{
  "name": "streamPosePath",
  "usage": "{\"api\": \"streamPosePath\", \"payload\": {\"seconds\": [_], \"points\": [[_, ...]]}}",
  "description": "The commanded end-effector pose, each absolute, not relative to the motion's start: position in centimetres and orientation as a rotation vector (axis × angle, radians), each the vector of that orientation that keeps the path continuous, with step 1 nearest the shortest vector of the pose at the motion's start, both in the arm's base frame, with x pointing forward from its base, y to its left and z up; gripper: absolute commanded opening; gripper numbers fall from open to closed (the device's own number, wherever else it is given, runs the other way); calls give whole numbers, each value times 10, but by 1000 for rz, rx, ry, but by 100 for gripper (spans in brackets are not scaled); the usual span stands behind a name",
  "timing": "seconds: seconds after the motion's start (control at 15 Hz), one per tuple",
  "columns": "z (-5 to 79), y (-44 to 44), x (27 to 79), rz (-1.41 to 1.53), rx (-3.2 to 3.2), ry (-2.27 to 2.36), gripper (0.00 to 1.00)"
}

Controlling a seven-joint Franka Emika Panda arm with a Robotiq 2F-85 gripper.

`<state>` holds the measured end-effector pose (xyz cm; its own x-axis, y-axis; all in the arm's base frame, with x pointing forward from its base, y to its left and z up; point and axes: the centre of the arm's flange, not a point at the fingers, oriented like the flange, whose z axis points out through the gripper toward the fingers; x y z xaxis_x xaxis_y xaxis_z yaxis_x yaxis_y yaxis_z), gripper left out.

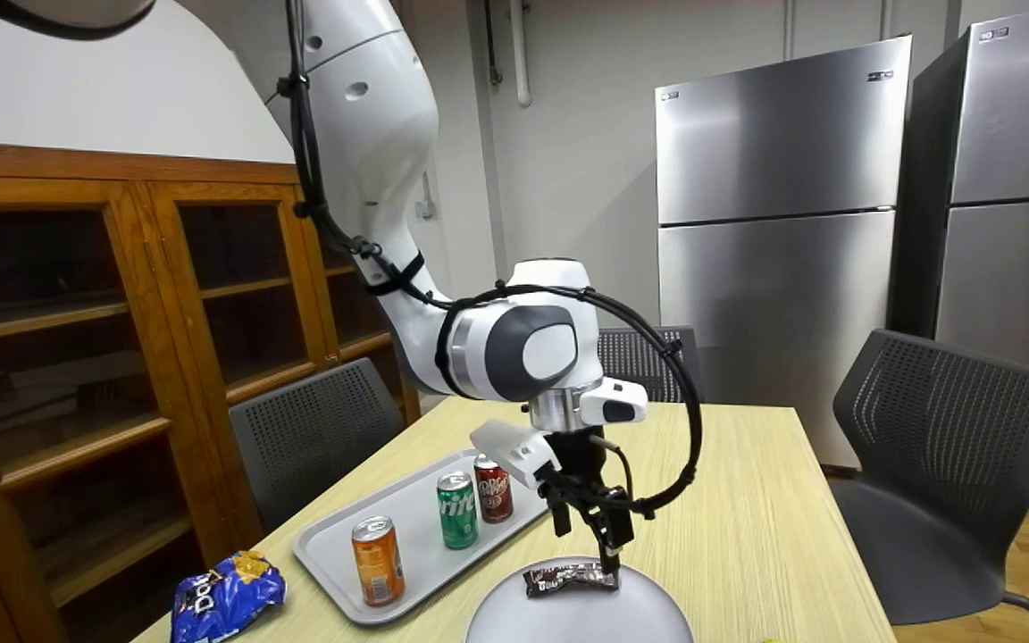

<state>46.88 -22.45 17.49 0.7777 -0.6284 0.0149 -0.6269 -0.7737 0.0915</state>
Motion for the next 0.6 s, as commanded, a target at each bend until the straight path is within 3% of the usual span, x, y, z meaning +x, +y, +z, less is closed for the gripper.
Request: {"api": "streamPosePath", "payload": {"seconds": [0.0,0.53], "points": [[160,-208,477,-51,2848,-1152,100],[131,-204,493,-99,2810,-1292,100]]}}
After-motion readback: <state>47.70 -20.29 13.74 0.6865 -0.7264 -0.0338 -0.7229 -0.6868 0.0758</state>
